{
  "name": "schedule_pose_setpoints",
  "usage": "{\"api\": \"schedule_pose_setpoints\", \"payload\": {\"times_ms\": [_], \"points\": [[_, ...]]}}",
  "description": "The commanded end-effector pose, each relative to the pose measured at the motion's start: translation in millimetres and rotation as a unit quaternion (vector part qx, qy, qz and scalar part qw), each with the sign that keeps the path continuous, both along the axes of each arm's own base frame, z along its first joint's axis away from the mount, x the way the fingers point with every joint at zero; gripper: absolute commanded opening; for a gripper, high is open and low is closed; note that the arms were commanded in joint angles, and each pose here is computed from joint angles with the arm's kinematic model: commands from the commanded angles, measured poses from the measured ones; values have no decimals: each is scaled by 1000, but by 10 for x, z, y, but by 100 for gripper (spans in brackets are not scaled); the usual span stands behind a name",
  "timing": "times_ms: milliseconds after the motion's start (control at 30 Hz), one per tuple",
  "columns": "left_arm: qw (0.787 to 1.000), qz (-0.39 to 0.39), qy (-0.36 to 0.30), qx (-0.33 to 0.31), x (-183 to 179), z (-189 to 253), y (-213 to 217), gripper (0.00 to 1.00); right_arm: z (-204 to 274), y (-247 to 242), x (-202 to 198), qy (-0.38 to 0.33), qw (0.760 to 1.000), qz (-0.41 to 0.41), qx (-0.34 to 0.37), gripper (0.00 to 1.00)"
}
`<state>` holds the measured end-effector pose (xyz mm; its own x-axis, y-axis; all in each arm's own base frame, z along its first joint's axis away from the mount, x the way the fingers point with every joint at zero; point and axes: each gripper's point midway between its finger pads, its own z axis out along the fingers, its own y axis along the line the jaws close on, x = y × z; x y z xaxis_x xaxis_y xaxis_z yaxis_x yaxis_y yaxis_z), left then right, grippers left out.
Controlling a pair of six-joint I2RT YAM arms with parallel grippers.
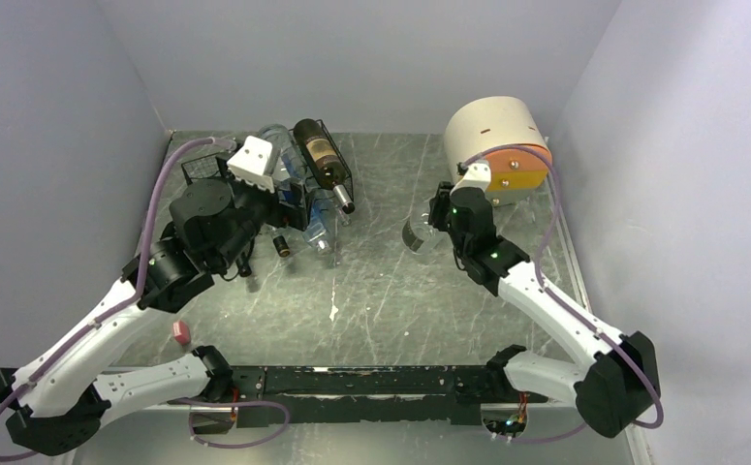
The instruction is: Put the wine bottle on the wine rack
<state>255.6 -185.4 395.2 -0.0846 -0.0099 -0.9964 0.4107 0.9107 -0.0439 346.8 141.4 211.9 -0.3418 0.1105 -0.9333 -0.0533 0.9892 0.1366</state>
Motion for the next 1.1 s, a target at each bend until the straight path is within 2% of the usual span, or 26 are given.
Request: {"api": "schedule_pose_setpoints", "payload": {"times_ms": [0,300,433,633,767,1067], "points": [[1000,-15,7,-10,44,-40,-129,99,-754,-57,-448,129,992,6,2,0],[1000,-18,24,0,139,-161,-262,99,-727,-76,-977,216,975,28,38,0],[999,-42,32,-7,146,-245,-406,99,-639,-87,-1146,231,971,38,53,0],[992,-107,60,-13,127,-549,-754,99,-602,53,-1253,238,965,94,63,0],[987,-122,104,-14,160,-866,-938,99,-718,154,-1310,253,956,134,59,0],[976,-128,173,-10,252,-1310,-1194,99,-1110,240,-1309,298,944,139,19,0]]}}
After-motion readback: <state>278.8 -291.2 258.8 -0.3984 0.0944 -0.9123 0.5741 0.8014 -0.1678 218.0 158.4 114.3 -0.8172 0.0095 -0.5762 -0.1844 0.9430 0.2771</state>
